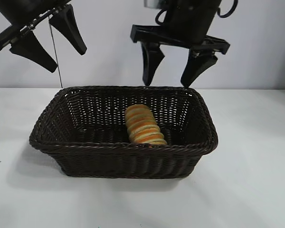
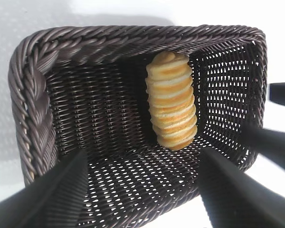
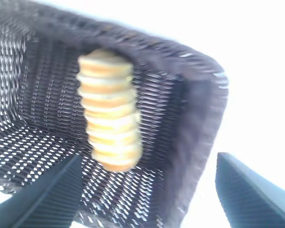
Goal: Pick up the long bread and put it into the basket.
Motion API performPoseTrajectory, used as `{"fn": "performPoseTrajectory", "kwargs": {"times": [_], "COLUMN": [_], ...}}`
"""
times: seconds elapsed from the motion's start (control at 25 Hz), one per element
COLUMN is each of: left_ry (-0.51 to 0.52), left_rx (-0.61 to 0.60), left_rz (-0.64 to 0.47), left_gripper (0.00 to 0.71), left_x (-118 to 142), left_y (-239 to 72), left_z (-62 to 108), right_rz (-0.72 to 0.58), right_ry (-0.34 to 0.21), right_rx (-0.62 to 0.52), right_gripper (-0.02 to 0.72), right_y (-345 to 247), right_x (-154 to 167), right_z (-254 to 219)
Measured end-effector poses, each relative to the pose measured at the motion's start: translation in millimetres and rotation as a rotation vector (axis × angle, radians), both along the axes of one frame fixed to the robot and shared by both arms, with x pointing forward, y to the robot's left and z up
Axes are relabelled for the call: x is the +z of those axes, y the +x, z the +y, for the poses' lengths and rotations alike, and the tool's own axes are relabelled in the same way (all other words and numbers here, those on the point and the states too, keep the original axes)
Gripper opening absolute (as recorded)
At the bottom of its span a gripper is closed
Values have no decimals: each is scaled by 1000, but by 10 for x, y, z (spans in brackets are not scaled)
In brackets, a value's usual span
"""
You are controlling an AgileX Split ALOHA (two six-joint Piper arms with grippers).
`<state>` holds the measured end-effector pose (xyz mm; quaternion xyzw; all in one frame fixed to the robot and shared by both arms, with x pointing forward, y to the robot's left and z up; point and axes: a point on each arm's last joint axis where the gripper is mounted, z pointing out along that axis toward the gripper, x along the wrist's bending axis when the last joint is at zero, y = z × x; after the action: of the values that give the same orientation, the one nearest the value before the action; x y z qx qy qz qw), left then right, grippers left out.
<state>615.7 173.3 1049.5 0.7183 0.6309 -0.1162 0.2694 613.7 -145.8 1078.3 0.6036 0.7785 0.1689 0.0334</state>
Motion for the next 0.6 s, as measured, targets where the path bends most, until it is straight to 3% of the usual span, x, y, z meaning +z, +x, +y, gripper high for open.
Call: {"fn": "performPoseTrajectory", "kwargs": {"times": [0.36, 0.6], "left_ry": [13, 13], "left_rx": [-3, -3], "left_rz": [-2, -2], "left_gripper": [484, 484], "left_x": [-6, -6], "left_y": [0, 0], "left_z": [9, 9], "right_rz": [-27, -25], "right_ry": [-7, -5], "right_rx": [-72, -74], "right_gripper": [557, 557], "right_y": [109, 112], "right_x": [168, 168], "right_z": [-389, -404]}}
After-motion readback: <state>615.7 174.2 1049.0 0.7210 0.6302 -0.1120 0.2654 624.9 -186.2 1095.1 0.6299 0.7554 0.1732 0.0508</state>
